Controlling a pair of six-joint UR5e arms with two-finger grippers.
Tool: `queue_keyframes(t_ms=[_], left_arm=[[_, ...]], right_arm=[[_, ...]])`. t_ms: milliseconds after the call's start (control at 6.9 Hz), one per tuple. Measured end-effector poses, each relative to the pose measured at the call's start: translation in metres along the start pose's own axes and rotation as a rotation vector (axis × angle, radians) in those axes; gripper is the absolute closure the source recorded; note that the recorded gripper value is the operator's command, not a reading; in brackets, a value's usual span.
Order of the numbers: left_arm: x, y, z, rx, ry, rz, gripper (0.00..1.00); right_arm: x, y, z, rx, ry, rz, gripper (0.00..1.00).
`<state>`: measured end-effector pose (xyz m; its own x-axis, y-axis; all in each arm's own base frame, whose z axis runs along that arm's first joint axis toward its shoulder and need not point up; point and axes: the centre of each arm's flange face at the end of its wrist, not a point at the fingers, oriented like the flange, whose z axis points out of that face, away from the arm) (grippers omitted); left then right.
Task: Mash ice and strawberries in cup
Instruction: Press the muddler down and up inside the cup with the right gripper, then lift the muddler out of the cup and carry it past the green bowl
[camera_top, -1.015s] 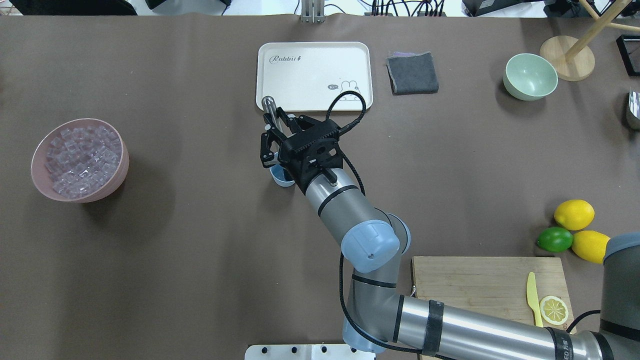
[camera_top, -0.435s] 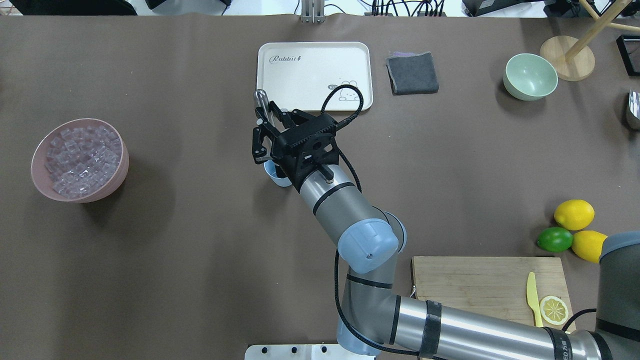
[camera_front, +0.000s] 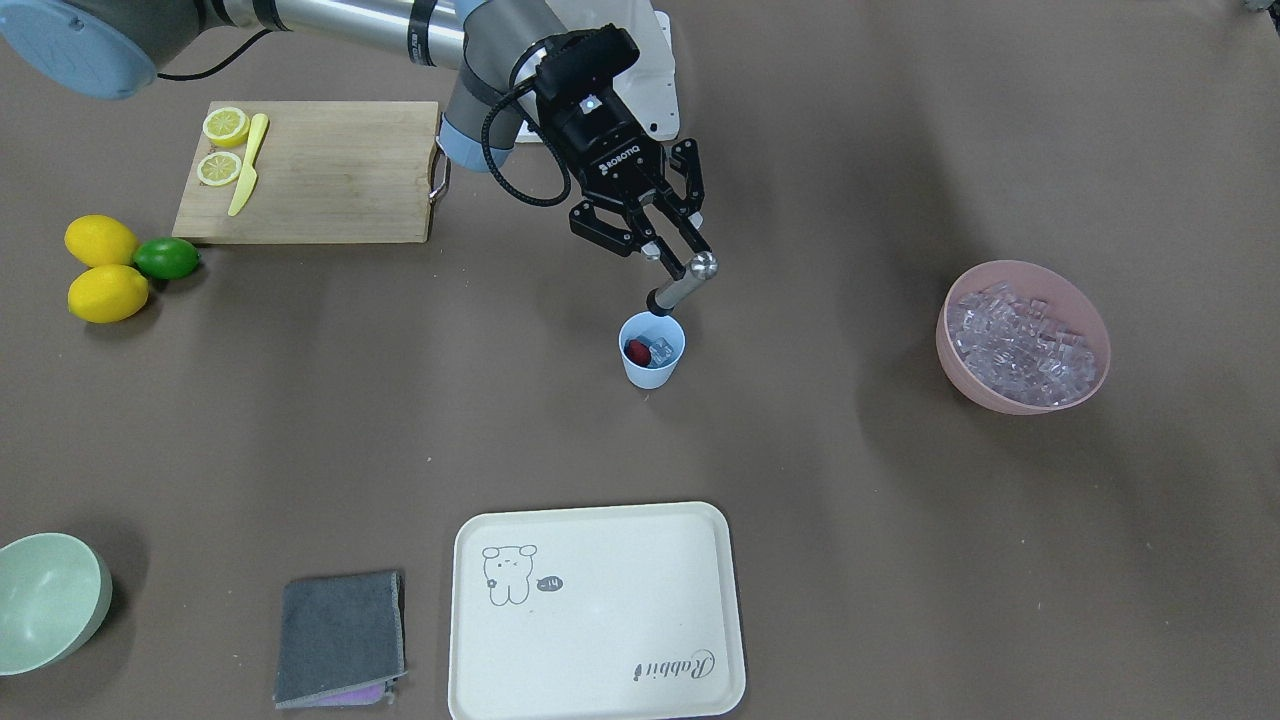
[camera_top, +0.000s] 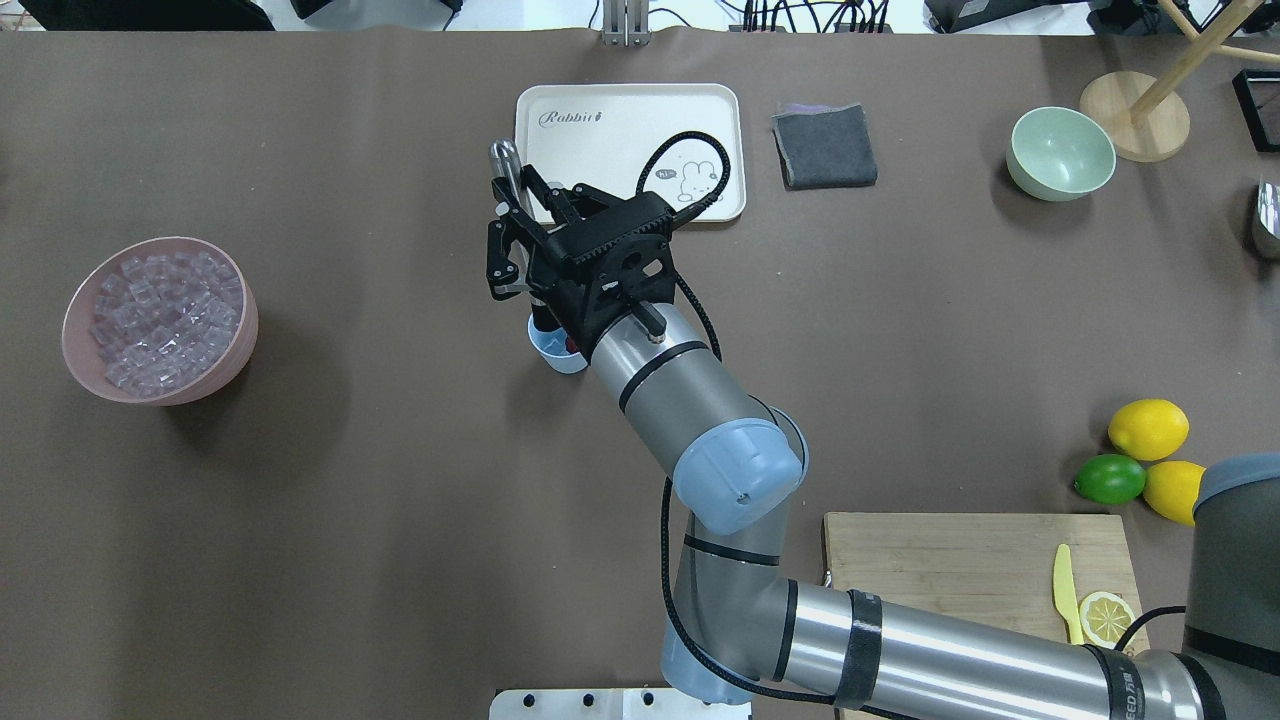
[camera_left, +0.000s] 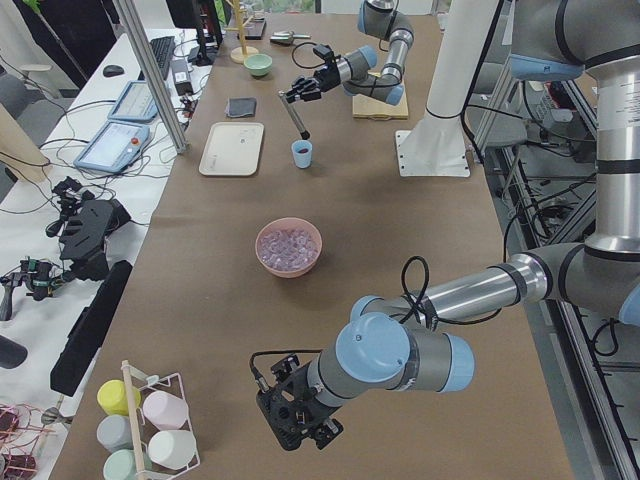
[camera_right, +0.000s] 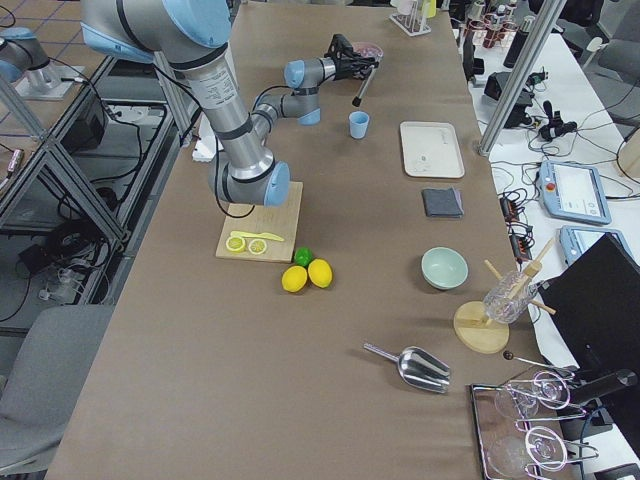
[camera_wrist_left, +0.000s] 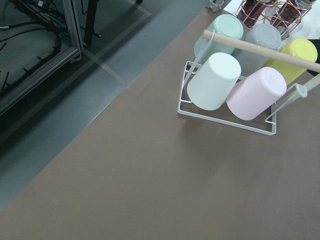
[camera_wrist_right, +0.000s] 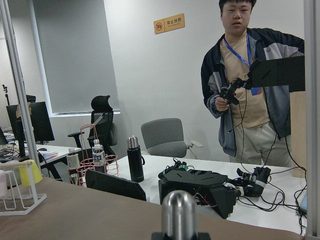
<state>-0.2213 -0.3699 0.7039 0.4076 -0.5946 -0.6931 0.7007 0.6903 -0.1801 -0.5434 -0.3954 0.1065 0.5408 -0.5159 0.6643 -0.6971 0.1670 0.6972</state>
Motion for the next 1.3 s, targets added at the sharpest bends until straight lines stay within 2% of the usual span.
queue_keyframes(t_ms=[580, 1305], left_arm=[[0.0, -0.002, 0.001, 0.0, -0.002, 0.001, 0.02], [0.002, -0.004, 0.002, 0.001, -0.002, 0.004, 0.02]], right_arm=[[0.003, 0.022, 0.023, -0.033, 0.031, -0.038, 1.0], [0.012, 0.051, 0.033, -0.073, 0.061, -0.078, 1.0]])
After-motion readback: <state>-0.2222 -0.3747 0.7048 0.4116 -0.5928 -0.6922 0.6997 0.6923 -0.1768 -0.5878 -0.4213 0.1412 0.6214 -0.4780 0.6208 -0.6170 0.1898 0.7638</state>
